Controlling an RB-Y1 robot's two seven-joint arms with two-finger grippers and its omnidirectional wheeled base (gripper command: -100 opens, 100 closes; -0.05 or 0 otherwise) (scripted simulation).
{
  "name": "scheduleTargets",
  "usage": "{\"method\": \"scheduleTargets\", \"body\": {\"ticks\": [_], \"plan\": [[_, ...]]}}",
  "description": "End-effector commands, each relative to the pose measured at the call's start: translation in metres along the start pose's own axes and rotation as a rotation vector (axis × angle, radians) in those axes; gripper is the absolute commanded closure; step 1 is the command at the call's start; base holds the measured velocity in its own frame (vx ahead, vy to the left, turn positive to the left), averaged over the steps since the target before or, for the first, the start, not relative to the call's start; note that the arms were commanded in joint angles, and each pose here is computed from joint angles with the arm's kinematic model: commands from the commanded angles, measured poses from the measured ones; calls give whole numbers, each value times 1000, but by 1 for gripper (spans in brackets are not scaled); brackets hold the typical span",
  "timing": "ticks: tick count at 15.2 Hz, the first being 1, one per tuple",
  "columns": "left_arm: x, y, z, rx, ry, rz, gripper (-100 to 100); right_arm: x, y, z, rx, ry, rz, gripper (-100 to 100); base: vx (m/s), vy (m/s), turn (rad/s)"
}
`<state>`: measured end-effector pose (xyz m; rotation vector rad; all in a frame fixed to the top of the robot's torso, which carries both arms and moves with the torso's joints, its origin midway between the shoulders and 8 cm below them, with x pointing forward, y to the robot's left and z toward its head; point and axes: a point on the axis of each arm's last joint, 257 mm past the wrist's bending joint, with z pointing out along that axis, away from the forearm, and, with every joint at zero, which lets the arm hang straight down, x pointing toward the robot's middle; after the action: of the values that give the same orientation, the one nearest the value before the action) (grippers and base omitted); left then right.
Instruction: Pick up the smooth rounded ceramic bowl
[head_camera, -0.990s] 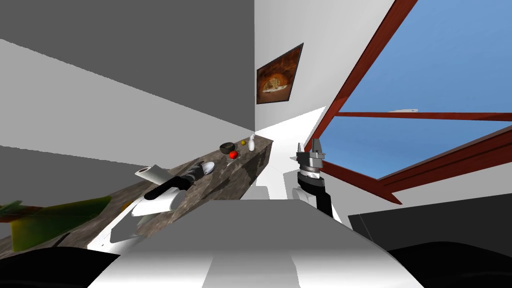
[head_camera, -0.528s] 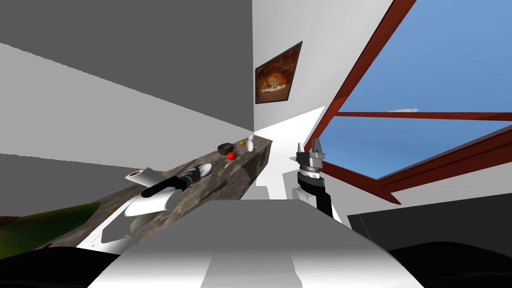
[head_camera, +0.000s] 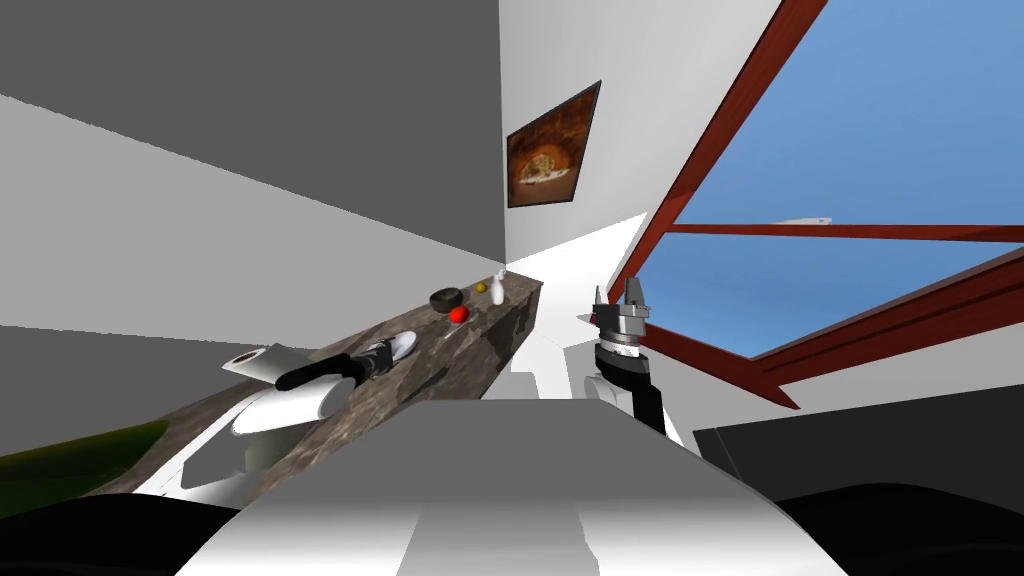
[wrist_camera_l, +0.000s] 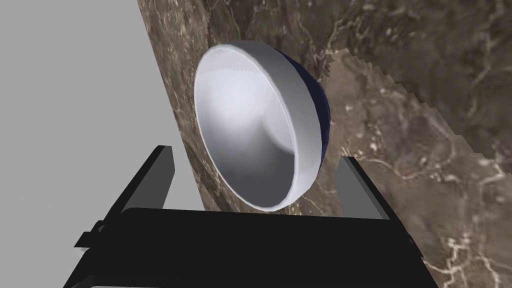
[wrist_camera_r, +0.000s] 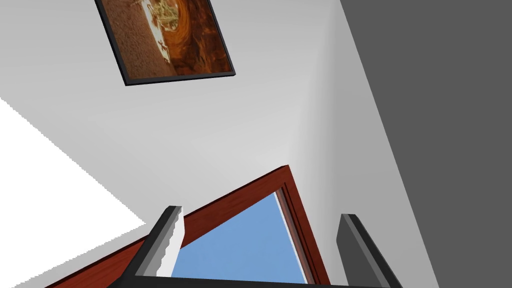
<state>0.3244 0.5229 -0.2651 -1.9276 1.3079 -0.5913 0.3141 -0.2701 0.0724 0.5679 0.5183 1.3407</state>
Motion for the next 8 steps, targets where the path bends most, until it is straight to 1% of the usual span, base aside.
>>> {"method": "scheduleTargets", "body": {"ticks": [1,2,3,4,5,6,7,8], "plan": [[-12,8,-1,-46,-20,-21,-100,0,0,0,0,0,0,0,34,-21,-34],[-13,13,-2,-67,-26,-21,-100,0,0,0,0,0,0,0,38,-22,-36],[-14,14,-2,-71,-27,-21,-100,0,0,0,0,0,0,0,31,-15,-11],[-23,18,-3,-101,-41,-39,-100,0,0,0,0,0,0,0,42,-20,-28],[-24,23,-4,-119,-46,-39,-100,0,0,0,0,0,0,0,47,-21,-34],[-24,24,-4,-121,-47,-39,-100,0,0,0,0,0,0,0,34,-13,-12],[-33,29,-6,-153,-61,-56,-100,0,0,0,0,0,0,0,42,-22,-38],[-34,33,-7,-169,-66,-57,-100,0,0,0,0,0,0,0,51,-22,-36]]}}
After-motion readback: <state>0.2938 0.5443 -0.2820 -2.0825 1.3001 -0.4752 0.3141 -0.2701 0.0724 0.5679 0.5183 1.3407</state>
